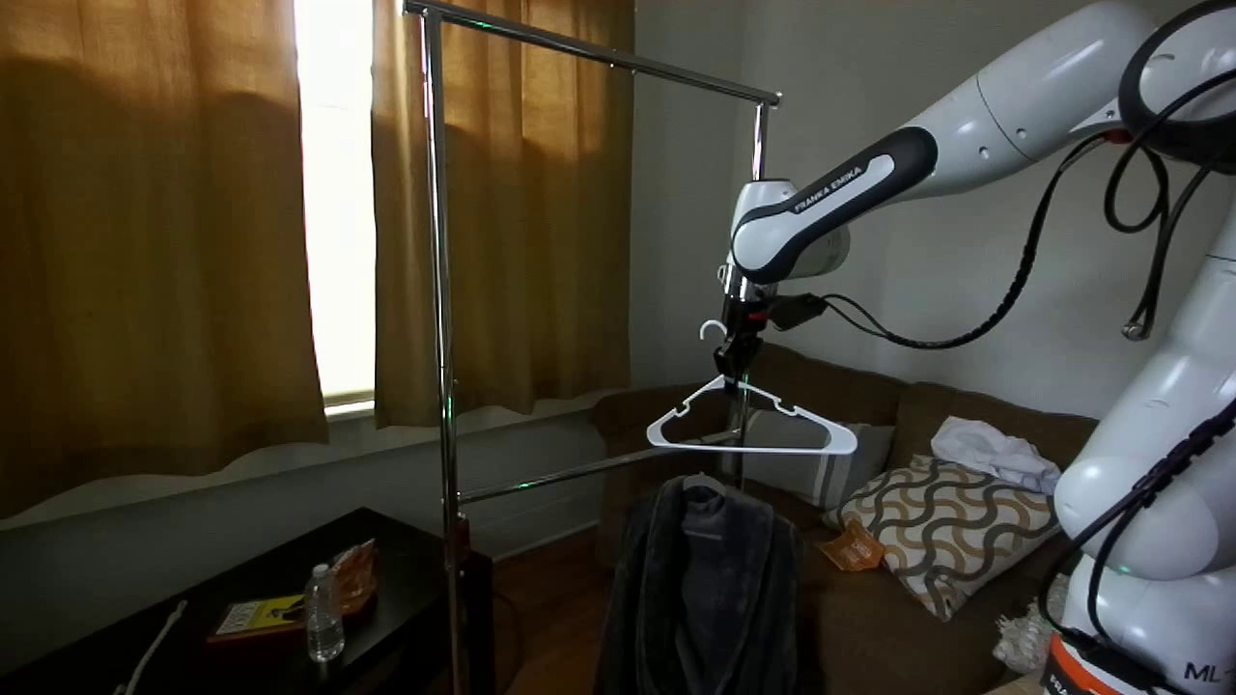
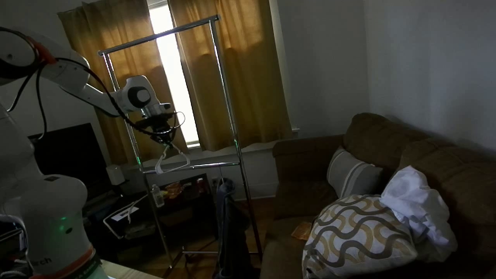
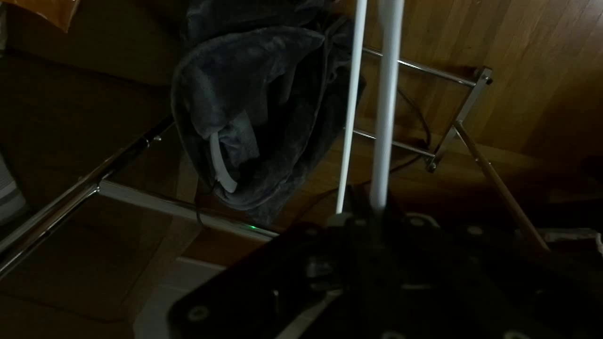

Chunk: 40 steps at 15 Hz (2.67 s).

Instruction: Move the white hanger to the top rail

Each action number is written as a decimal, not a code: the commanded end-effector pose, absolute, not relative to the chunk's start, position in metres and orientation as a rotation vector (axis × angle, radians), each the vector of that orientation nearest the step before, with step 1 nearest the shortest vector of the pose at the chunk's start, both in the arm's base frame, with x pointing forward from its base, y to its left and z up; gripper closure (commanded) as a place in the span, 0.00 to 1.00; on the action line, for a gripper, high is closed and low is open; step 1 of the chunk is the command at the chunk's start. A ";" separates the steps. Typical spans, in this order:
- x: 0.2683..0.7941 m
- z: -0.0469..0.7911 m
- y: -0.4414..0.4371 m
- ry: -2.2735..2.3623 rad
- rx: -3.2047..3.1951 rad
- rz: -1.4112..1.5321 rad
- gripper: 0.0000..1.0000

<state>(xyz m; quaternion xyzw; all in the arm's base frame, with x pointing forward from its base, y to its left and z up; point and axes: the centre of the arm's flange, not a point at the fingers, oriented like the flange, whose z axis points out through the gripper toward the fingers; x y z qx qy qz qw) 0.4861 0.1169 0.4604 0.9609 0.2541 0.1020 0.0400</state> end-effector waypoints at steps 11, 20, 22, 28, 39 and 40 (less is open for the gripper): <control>0.515 0.617 0.119 0.714 2.877 0.641 0.98; 0.545 0.715 0.138 0.704 2.770 0.860 0.98; 0.531 0.703 0.129 0.707 2.782 0.876 0.92; 0.532 0.699 0.129 0.706 2.785 0.867 0.92; 0.557 0.806 0.150 0.456 2.689 1.423 0.98; 0.560 0.813 0.151 0.453 2.668 1.451 0.98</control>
